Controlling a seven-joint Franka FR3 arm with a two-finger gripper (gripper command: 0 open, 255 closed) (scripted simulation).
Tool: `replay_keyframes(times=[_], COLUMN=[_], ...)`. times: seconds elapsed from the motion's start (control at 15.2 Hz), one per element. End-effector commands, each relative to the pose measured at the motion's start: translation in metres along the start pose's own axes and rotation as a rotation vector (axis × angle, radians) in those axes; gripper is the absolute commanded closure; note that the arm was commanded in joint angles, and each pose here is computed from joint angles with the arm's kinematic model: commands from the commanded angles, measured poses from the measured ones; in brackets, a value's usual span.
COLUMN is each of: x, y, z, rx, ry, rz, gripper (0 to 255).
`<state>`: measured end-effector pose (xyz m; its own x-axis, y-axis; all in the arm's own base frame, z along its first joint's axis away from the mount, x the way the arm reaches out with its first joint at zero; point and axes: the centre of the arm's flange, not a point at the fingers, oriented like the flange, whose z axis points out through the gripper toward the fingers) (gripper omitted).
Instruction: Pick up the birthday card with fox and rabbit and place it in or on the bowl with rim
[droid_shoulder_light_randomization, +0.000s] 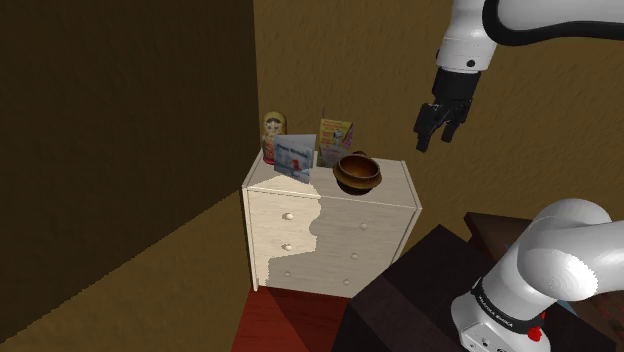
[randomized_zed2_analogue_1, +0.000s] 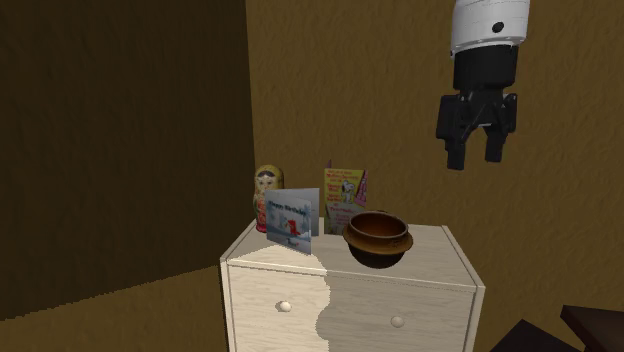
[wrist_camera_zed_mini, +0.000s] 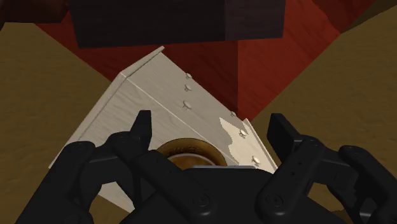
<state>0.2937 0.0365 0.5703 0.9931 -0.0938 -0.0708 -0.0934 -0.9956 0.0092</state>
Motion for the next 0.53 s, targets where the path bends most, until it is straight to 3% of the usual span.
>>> replay_keyframes(times=[0.0,0.46], x=[0.000,0.078], y=[0.000,-0.020], z=[0.000,0.030], rx=[0.000,-0.013], ry=[0.000,0.044], rz=[0.000,-0.109], gripper=[0,0])
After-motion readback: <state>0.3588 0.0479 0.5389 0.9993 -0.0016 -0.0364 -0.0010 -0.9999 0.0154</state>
